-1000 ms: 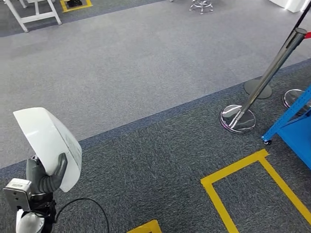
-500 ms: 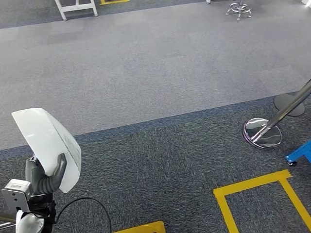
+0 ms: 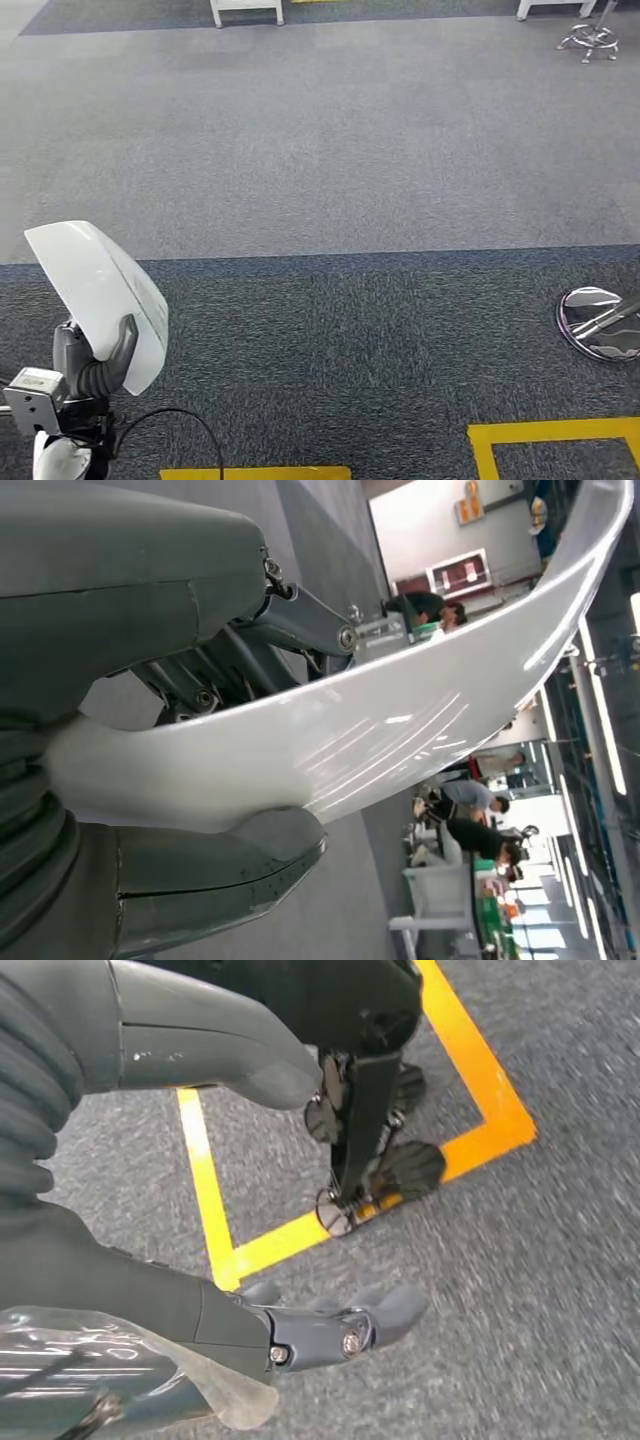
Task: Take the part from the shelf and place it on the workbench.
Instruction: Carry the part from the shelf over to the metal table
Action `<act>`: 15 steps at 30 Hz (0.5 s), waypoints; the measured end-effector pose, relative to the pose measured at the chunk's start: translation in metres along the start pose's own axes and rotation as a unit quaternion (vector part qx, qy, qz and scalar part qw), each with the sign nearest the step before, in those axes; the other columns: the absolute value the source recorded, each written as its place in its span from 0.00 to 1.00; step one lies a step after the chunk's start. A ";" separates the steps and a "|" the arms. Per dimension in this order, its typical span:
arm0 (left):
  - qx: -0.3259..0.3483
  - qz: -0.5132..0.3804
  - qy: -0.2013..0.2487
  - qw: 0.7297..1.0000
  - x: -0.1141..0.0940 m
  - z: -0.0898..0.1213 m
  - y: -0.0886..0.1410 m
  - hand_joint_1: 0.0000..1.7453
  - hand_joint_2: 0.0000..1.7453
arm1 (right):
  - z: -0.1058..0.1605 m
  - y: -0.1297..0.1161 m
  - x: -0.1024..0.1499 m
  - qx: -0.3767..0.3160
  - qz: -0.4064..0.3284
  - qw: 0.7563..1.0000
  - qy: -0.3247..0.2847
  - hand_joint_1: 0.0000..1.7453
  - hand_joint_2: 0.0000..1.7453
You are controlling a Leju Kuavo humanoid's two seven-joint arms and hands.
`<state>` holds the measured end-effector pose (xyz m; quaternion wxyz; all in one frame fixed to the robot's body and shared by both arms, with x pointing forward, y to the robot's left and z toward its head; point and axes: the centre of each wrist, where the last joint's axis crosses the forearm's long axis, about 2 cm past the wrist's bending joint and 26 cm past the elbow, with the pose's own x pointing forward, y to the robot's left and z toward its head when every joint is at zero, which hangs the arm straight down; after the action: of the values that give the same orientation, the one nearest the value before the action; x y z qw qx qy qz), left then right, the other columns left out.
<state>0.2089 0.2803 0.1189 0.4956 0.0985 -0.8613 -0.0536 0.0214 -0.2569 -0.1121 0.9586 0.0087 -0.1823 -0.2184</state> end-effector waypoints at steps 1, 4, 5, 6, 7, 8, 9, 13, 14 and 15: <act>0.000 0.000 0.001 1.000 0.000 0.001 0.000 1.00 1.00 | 0.000 0.000 0.000 0.000 0.000 1.000 0.000 0.00 1.00; 0.000 -0.001 0.000 1.000 0.000 0.000 0.000 1.00 1.00 | 0.000 0.000 0.000 0.000 0.000 1.000 0.000 0.00 1.00; 0.000 -0.001 -0.001 1.000 0.000 0.000 0.000 1.00 1.00 | 0.000 0.000 -0.001 0.000 0.000 1.000 0.000 0.00 1.00; 0.000 -0.001 -0.001 1.000 0.000 0.000 0.000 1.00 1.00 | 0.000 0.000 -0.001 -0.001 0.000 1.000 0.001 0.00 1.00; 0.000 -0.001 0.000 1.000 0.000 0.000 0.000 1.00 1.00 | 0.000 -0.001 -0.001 -0.001 0.000 1.000 0.001 0.00 1.00; 0.000 -0.001 0.001 1.000 0.000 0.001 0.000 1.00 1.00 | 0.000 -0.001 -0.001 -0.001 0.000 1.000 0.001 0.00 1.00; 0.000 -0.001 0.001 1.000 0.000 0.001 0.000 1.00 1.00 | 0.000 -0.001 -0.001 -0.001 0.000 1.000 0.001 0.00 1.00; 0.000 -0.001 0.000 1.000 0.000 0.000 0.000 1.00 1.00 | 0.000 0.000 0.000 0.000 0.000 1.000 -0.001 0.00 1.00; 0.000 -0.001 0.000 1.000 0.000 0.000 0.000 1.00 1.00 | 0.000 0.001 0.001 0.000 0.000 1.000 -0.001 0.00 1.00; 0.000 -0.001 0.001 1.000 0.000 0.001 0.000 1.00 1.00 | 0.000 0.001 0.001 0.001 0.000 1.000 -0.001 0.00 1.00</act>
<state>0.2084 0.2807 0.1185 0.4961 0.0990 -0.8609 -0.0543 0.0228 -0.2567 -0.1120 0.9583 0.0091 -0.1837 -0.2185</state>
